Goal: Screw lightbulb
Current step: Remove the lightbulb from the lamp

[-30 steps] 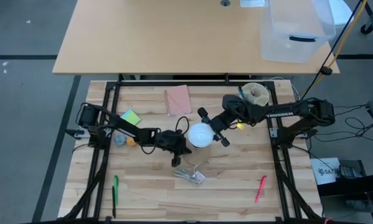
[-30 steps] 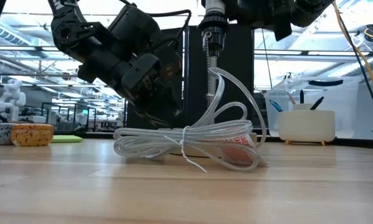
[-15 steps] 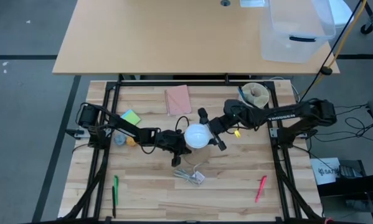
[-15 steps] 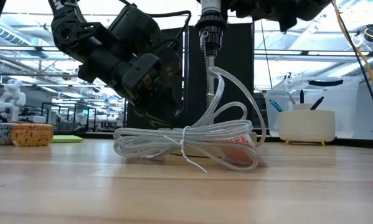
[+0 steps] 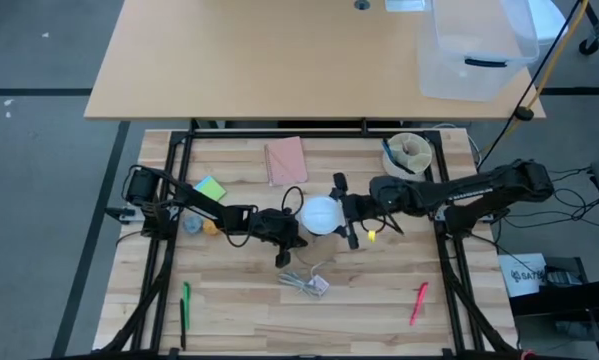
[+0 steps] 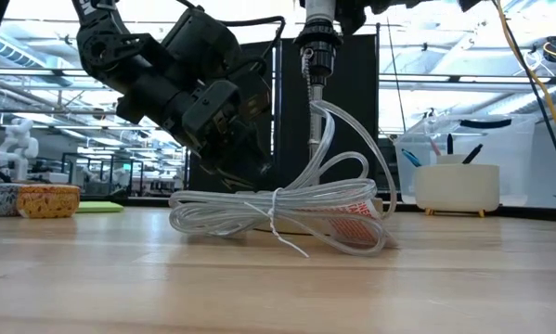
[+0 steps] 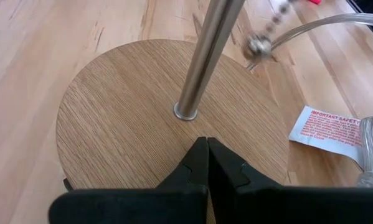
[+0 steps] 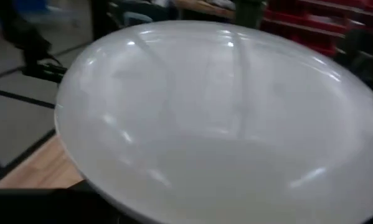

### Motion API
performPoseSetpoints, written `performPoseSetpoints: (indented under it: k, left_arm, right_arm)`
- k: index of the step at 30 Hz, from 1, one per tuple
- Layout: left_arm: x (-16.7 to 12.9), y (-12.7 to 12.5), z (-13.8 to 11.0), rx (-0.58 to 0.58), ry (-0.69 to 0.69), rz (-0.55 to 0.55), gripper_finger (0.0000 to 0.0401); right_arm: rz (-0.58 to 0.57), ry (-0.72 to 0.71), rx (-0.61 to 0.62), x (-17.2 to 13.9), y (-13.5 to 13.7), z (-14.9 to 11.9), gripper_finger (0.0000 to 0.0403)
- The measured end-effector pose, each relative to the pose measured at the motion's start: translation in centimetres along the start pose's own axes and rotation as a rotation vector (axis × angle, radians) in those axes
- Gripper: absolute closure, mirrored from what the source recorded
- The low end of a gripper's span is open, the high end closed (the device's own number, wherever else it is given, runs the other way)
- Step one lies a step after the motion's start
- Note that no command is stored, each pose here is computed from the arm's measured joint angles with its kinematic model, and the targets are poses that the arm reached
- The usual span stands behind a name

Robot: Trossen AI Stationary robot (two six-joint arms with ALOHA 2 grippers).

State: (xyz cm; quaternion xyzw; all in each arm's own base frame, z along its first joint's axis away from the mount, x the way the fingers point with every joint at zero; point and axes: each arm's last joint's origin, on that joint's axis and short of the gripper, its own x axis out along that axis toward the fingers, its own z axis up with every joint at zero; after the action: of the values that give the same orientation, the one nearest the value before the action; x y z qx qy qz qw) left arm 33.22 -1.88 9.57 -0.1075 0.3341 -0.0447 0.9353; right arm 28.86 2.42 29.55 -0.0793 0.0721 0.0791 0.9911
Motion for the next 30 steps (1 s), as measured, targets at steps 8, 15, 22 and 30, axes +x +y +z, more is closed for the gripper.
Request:
performPoseSetpoints:
  k: [8, 15, 22, 30]
  left_arm:
    - [0.0, 0.0, 0.0, 0.000, -0.001, 0.000, 0.0401]
    - [0.0, 0.0, 0.0, -0.007, -0.004, -0.001, 0.0401]
    - [0.0, 0.0, 0.0, -0.008, -0.004, -0.001, 0.0401]
    - [0.0, 0.0, 0.0, -0.008, -0.007, -0.002, 0.0401]
  right_arm:
    - [-0.141, 0.033, 0.005, -0.9, 2.5, 0.7, 0.0149]
    - [-0.227, 0.040, 0.052, -1.1, 4.2, 0.9, 0.0149]
    - [-0.251, 0.028, 0.142, -0.9, 5.7, 0.9, 0.0149]
    - [-0.280, 0.090, 0.123, -0.1, 6.6, -0.2, 0.0143]
